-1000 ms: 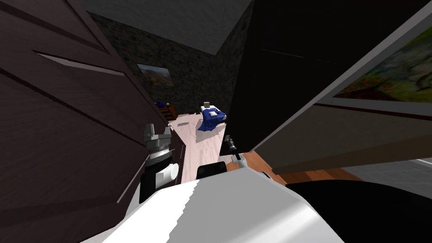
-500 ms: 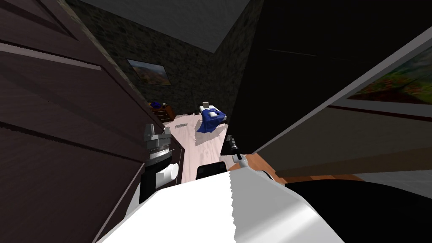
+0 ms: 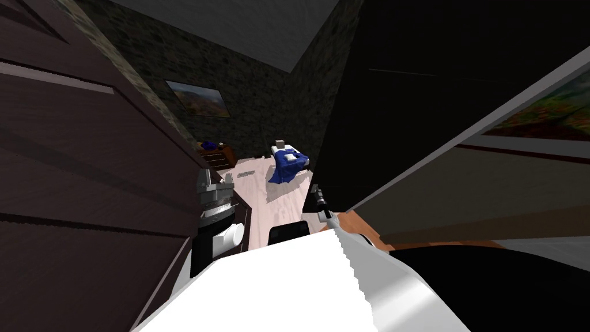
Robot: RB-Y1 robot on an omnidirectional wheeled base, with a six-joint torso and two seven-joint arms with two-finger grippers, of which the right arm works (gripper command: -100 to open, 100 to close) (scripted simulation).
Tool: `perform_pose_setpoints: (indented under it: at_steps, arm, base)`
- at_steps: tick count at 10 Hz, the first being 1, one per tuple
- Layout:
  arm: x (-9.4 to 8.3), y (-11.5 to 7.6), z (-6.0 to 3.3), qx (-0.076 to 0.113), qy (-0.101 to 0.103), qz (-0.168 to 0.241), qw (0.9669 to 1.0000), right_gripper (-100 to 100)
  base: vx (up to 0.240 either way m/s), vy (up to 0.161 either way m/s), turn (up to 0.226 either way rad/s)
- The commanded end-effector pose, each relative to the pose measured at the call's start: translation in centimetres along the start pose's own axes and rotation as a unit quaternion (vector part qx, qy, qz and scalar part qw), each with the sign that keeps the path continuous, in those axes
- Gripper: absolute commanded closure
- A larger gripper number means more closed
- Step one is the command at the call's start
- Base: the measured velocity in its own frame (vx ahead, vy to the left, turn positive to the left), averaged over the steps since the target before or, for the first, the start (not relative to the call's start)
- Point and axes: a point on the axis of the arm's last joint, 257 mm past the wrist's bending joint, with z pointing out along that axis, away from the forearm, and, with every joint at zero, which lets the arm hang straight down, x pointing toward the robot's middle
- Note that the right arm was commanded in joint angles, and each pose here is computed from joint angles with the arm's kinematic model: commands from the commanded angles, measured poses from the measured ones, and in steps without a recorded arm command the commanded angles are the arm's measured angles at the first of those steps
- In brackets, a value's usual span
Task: Push the door open
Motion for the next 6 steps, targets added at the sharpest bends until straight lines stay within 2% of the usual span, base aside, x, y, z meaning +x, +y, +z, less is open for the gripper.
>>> perform_pose_setpoints:
  at_steps: [1,2,6]
  arm:
    - [-0.7,0.6,0.14,-0.004,-0.004,-0.002,1.0000,100]
    - [-1.6,0.6,0.09,-0.004,-0.017,-0.002,0.9999,100]
    - [-2.7,0.6,0.00,-0.003,-0.033,-0.001,0.9995,100]
  base:
    - [0.056,0.015,0.002]
    - [0.129,0.054,-0.038]
    - [0.171,0.058,-0.044]
